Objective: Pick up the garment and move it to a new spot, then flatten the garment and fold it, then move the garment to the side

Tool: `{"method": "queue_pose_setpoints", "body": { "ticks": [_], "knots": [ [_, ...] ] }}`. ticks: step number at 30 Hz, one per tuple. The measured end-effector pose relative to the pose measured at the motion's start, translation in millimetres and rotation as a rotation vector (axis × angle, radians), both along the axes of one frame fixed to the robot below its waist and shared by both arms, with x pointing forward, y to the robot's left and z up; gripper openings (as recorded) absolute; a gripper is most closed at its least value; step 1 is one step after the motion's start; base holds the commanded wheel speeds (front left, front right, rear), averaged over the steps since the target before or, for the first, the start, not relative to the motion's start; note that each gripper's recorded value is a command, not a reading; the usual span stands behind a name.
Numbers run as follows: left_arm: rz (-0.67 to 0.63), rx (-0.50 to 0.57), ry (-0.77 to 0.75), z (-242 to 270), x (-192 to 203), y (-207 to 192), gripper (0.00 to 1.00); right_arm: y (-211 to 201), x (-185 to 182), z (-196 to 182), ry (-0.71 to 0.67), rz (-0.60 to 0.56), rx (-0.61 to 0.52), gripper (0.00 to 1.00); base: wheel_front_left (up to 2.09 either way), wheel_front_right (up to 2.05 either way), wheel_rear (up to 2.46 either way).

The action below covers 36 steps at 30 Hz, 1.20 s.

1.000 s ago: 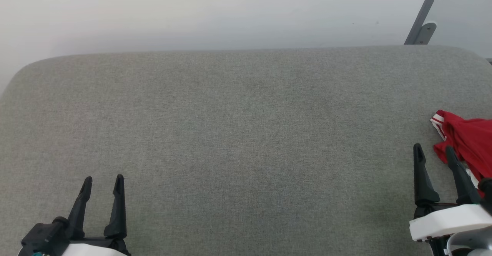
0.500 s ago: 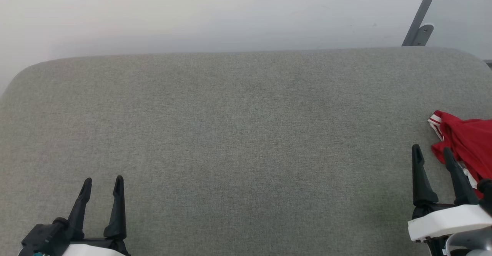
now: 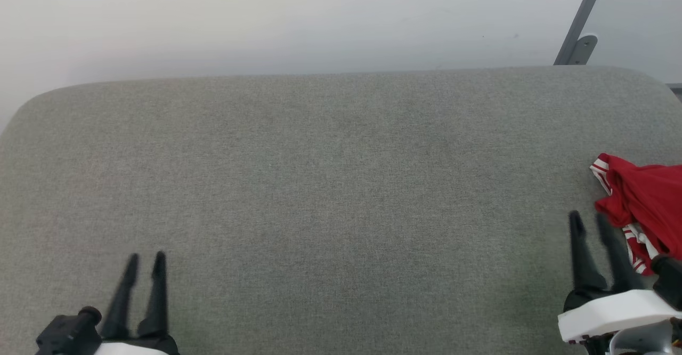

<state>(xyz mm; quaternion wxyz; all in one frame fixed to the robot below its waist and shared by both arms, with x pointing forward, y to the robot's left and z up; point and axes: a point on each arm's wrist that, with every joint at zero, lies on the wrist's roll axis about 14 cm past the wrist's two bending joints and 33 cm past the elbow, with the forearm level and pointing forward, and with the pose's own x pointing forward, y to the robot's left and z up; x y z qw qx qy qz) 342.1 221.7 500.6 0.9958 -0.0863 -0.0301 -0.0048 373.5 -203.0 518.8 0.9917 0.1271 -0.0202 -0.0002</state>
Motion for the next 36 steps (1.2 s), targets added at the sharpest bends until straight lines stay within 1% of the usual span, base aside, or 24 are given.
{"method": "queue_pose_setpoints", "body": {
  "ticks": [4, 7, 8, 13, 16, 36],
  "knots": [
    [0.008, -0.056, 0.027, -7, -2, -2, 0.00, -1, -2, -10, 0.033, -0.005, 0.048, 0.00, 0.00, 0.00, 0.00],
    [0.019, -0.116, 0.038, -10, -2, -1, 0.00, -2, -2, -11, 0.038, -0.008, 0.102, 0.00, 0.00, 0.00, 0.00],
    [0.026, -0.153, 0.045, -12, -1, 0, 0.00, -2, -2, -12, 0.041, -0.009, 0.138, 0.00, 0.00, 0.00, 0.00],
    [0.040, -0.240, 0.058, -14, 1, 2, 0.00, -2, -2, -16, 0.054, -0.014, 0.222, 0.00, 0.00, 0.00, 0.00],
    [0.043, -0.268, 0.058, -13, 3, 2, 0.00, -2, -2, -17, 0.057, -0.014, 0.253, 0.00, 0.00, 0.00, 0.00],
    [0.067, -0.571, 0.077, -16, 13, 1, 0.00, -2, 4, -18, 0.059, -0.014, 0.537, 0.00, 0.00, 0.00, 0.00]
  ]
}}
